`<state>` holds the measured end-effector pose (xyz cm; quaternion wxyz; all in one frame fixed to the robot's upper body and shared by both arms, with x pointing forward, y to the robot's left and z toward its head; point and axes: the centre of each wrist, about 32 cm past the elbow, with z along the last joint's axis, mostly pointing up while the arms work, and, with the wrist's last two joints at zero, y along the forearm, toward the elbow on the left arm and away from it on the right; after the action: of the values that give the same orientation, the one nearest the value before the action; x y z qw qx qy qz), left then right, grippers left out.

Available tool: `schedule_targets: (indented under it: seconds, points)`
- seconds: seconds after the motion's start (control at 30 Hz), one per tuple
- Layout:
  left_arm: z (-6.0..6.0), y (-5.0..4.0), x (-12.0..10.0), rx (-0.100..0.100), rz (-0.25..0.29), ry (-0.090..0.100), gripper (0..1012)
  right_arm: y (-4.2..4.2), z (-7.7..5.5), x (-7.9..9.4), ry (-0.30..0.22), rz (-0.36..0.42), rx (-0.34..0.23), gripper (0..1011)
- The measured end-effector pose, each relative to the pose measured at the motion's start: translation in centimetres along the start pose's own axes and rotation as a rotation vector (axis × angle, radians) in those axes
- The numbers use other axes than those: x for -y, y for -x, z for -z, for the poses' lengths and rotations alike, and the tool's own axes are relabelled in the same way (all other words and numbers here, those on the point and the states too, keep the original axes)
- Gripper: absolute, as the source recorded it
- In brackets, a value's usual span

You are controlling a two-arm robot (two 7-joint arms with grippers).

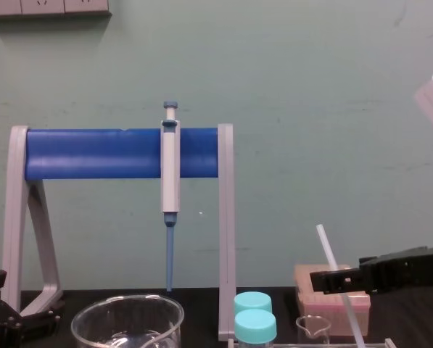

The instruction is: Pick up the stirring rod with one hand, then place it down.

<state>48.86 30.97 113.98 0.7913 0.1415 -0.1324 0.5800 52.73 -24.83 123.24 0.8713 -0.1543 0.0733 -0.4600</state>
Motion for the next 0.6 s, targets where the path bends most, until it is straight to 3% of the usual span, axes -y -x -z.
schedule_targets:
  seconds: [0.47, 0.6]
  points:
    - [0.0, 0.00, 0.0, 0.000, 0.000, 0.000, 1005, -0.14, 0.1, -1.2, 0.007, 0.000, -0.012, 1003]
    - [0.0, 0.00, 0.0, 0.000, 0.000, 0.000, 1005, -0.16, 0.1, -1.3, 0.003, -0.004, -0.011, 930]
